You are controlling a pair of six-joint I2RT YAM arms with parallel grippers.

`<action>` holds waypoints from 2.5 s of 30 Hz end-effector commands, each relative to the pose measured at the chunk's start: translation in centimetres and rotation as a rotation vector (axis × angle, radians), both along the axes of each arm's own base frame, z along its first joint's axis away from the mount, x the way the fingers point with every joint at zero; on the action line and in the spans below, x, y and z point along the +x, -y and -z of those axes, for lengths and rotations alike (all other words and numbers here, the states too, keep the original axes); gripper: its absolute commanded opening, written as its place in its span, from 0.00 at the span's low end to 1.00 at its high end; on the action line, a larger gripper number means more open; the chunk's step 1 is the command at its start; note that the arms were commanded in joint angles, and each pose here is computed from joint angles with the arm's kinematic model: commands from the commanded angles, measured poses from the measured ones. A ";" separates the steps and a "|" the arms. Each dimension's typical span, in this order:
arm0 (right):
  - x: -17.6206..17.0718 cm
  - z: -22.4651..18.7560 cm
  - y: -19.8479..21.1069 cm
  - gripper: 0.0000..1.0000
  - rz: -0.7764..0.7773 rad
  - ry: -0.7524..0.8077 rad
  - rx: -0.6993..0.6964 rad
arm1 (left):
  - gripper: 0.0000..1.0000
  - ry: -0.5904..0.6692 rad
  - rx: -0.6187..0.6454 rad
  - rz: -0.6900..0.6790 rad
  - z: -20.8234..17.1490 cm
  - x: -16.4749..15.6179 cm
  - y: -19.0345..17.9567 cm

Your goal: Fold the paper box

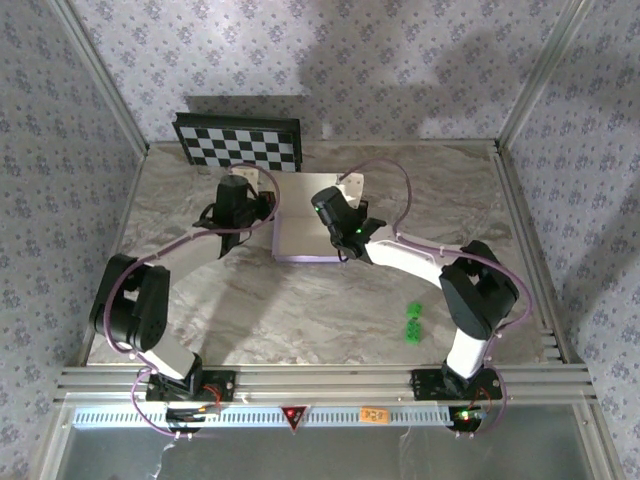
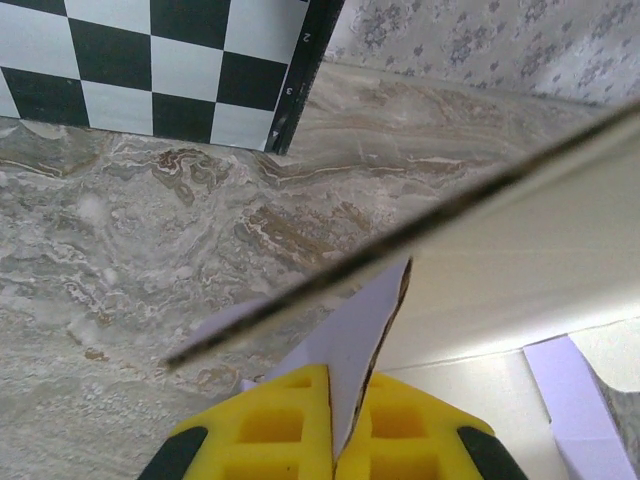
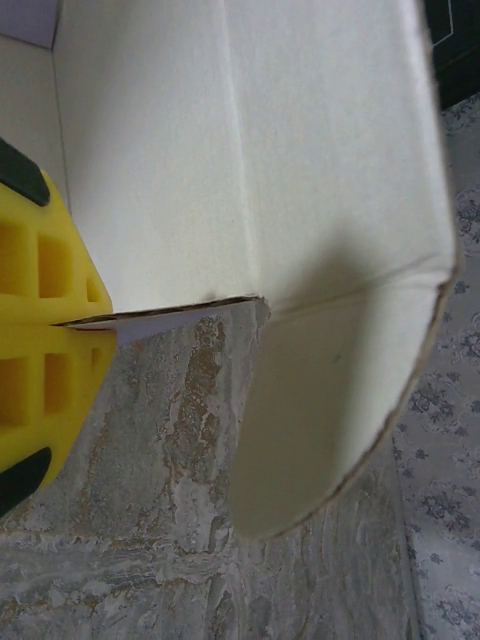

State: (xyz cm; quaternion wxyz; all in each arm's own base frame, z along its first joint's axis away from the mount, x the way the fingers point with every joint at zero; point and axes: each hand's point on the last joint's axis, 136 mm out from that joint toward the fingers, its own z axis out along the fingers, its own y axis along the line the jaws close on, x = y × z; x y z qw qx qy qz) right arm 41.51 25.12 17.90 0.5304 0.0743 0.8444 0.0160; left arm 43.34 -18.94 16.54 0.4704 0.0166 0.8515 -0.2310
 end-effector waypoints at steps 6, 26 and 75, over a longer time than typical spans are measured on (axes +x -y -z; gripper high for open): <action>-0.8 1.9 -0.1 0.00 0.011 0.004 0.003 | 0.04 0.113 -0.098 0.015 -1.8 -0.4 2.0; -5.3 6.3 0.9 0.00 -0.076 0.065 -0.048 | 0.06 0.173 0.002 0.039 3.0 -7.1 2.3; -5.7 9.8 2.3 0.00 -0.214 0.178 -0.150 | 0.18 0.181 -0.103 0.044 5.8 -8.8 5.5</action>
